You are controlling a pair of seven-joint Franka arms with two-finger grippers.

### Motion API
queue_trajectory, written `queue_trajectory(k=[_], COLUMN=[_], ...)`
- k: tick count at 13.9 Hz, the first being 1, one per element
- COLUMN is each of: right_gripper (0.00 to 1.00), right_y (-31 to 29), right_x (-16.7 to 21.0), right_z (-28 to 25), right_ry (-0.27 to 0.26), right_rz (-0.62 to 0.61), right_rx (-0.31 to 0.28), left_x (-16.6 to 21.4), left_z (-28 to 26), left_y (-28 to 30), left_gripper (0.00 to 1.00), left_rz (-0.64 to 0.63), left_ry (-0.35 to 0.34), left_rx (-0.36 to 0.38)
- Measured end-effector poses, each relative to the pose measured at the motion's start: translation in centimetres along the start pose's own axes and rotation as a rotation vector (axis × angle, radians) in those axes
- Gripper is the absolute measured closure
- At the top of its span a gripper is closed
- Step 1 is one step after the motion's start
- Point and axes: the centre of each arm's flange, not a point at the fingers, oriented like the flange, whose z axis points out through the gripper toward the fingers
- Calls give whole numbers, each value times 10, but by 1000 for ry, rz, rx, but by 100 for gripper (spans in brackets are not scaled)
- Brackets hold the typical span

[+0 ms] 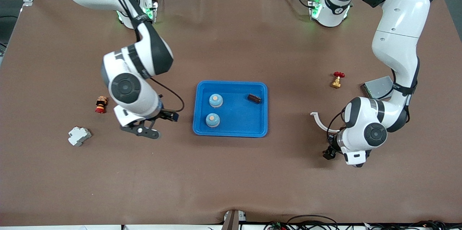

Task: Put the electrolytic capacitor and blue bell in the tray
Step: 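Retract the right arm while the left gripper grasps the second capacitor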

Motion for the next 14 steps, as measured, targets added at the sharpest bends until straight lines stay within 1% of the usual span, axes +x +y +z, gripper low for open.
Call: queue_trajectory(k=[1, 2, 5, 7, 8, 11, 13, 14], right_gripper=[0, 0, 0, 0, 0, 0, 0, 0], right_y=[18, 38, 103, 146, 165, 210, 226, 230], right_x=[5, 11, 32, 45, 50, 58, 55, 50], right_z=[-7, -14, -26, -28, -28, -37, -54, -68], right_ry=[-13, -27, -62, -87, -92, -84, -60, -38], right_rz=[-2, -1, -82, -136, -161, -202, -208, -206], right_rx=[-6, -9, -5, 10, 17, 36, 44, 48], left_x=[0, 0, 1, 2, 2, 2, 2, 3], left_z=[0, 0, -5, -8, -8, -8, -8, -8], left_y=[0, 0, 3, 4, 4, 4, 4, 4], left_gripper=[0, 7, 42, 61, 65, 65, 65, 65], left_rz=[0, 0, 0, 0, -1, -5, -6, -8], left_ry=[0, 1, 7, 10, 10, 10, 10, 11], left_rx=[0, -2, -15, -19, -19, -19, -19, -19])
